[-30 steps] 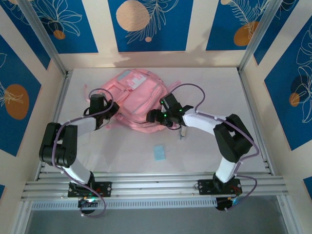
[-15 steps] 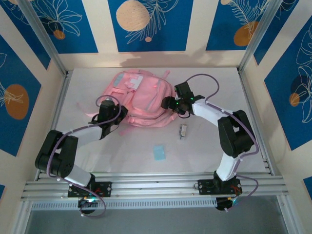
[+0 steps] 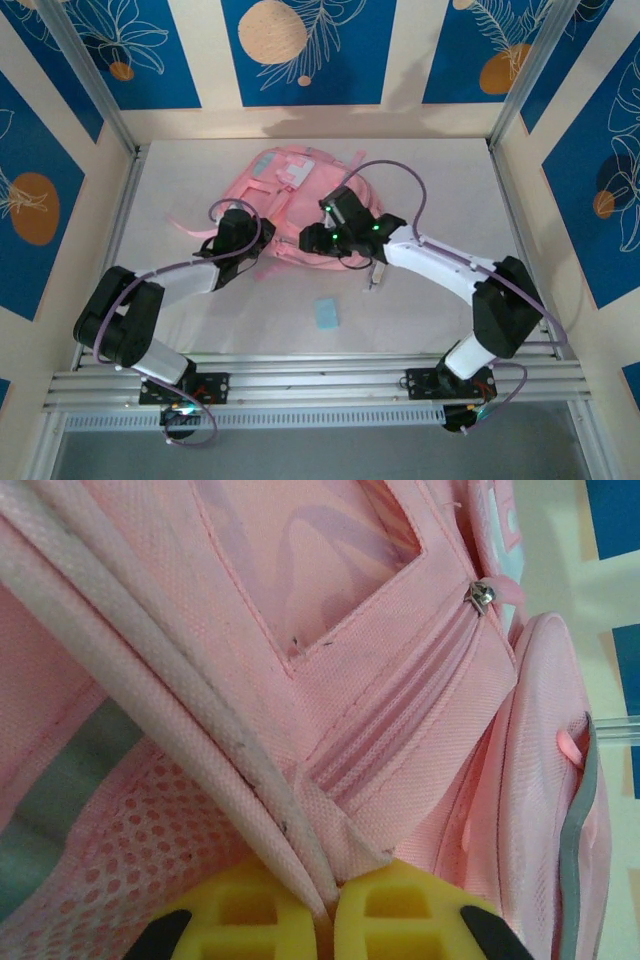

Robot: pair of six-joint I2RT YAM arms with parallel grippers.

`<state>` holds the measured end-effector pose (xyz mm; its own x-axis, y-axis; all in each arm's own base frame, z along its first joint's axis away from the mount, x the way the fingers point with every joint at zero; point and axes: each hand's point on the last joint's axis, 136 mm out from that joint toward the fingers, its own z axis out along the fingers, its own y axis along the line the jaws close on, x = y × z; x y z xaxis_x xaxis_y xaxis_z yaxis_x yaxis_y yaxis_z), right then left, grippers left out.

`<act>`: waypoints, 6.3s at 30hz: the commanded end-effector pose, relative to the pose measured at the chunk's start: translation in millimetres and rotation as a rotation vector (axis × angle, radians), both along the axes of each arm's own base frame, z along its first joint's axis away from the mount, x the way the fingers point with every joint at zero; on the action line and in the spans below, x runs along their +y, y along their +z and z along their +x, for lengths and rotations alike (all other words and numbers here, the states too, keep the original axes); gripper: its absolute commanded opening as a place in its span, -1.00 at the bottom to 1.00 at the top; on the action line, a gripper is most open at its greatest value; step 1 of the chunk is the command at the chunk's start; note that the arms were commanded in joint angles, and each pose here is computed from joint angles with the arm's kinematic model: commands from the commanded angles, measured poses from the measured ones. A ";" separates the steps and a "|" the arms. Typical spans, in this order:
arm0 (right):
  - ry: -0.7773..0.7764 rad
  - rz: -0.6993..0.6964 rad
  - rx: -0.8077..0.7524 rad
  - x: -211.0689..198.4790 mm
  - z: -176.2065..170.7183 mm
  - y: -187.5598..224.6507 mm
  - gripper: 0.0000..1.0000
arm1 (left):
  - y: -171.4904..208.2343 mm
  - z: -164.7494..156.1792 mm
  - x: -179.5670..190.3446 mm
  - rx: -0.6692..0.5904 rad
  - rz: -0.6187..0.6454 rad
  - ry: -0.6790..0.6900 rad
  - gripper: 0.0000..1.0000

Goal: Pack the student bag

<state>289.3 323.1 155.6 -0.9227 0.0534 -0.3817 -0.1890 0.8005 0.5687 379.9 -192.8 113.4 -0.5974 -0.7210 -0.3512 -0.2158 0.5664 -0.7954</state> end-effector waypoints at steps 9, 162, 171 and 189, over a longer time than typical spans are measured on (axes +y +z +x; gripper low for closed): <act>-0.007 0.190 -0.038 71.8 24.5 -24.4 -0.25 | 50.7 1.6 -16.2 -0.133 -0.103 -0.018 -1.00; 0.126 -0.665 0.195 -126.8 29.5 -56.2 -1.00 | 65.1 52.3 23.1 -0.201 0.086 -0.110 -1.00; 0.300 -0.430 0.126 -56.5 36.7 -68.4 -1.00 | 42.7 61.3 33.0 -0.092 0.155 -0.180 0.25; 0.361 -0.141 0.102 19.7 35.5 -65.0 -1.00 | -6.8 -33.0 -31.3 0.085 -0.061 -0.131 0.42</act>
<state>325.6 314.3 84.1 -0.9079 -0.3424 -0.2417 -0.4139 0.8231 0.3887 339.5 -220.8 106.1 -0.7574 -0.5912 -0.2772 -0.1766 0.5942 -0.7847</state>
